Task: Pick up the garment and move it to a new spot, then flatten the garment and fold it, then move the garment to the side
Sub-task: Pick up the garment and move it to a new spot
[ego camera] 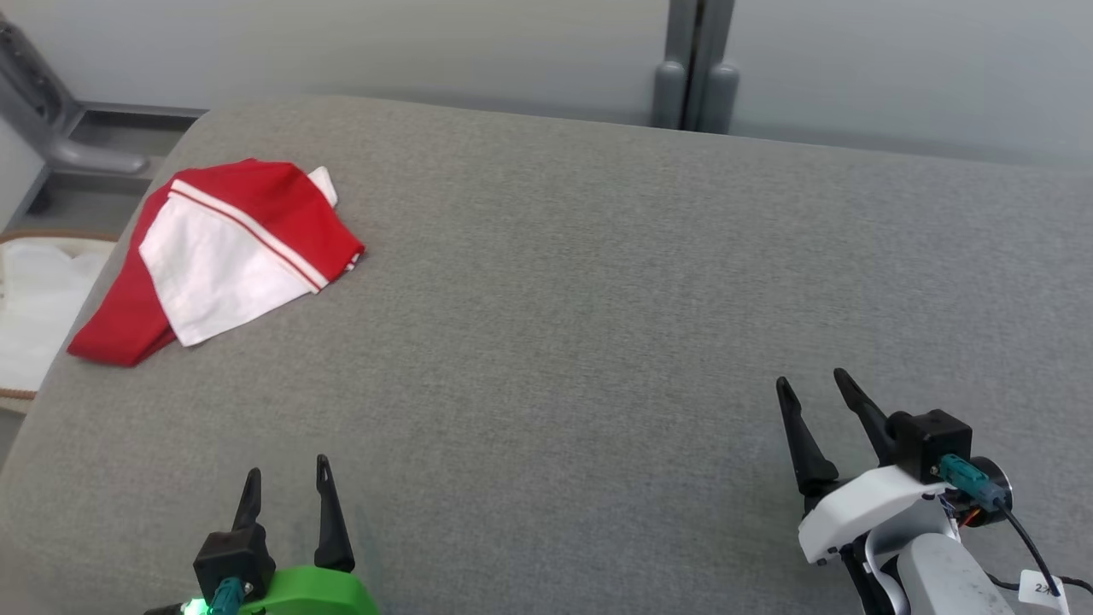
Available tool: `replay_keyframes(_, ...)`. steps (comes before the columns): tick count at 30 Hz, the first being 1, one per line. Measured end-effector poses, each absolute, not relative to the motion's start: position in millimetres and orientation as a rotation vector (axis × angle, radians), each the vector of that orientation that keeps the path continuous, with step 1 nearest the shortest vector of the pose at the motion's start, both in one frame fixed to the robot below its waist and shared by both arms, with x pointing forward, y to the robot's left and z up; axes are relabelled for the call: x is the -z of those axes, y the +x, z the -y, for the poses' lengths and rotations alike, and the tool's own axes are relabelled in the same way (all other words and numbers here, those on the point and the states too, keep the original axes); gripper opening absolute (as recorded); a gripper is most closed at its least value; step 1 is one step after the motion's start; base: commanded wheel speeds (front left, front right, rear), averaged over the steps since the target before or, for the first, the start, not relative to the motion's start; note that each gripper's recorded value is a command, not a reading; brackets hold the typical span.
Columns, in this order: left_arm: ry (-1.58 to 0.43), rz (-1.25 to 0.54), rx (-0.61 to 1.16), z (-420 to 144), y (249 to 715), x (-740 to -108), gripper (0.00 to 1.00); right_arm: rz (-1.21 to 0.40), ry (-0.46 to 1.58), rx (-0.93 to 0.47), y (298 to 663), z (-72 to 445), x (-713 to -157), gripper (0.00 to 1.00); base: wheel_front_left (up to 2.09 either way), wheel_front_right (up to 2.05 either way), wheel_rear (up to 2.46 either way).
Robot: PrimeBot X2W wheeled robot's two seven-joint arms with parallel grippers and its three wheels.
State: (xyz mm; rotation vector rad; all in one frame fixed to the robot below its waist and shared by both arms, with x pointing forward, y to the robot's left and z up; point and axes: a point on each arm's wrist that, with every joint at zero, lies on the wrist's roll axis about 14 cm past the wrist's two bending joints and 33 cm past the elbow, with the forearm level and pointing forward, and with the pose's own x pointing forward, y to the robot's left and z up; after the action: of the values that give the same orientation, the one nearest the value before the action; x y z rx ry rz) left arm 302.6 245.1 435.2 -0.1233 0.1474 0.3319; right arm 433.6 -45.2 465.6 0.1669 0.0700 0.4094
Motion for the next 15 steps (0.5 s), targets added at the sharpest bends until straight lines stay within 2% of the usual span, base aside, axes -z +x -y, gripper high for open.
replay_keyframes(15,-0.141,-0.173,-0.615,-306.3,231.6,-428.4,1.0,-0.117,0.183,-0.642,431.2,-43.8,-453.0,1.0,0.0,0.0,0.0)
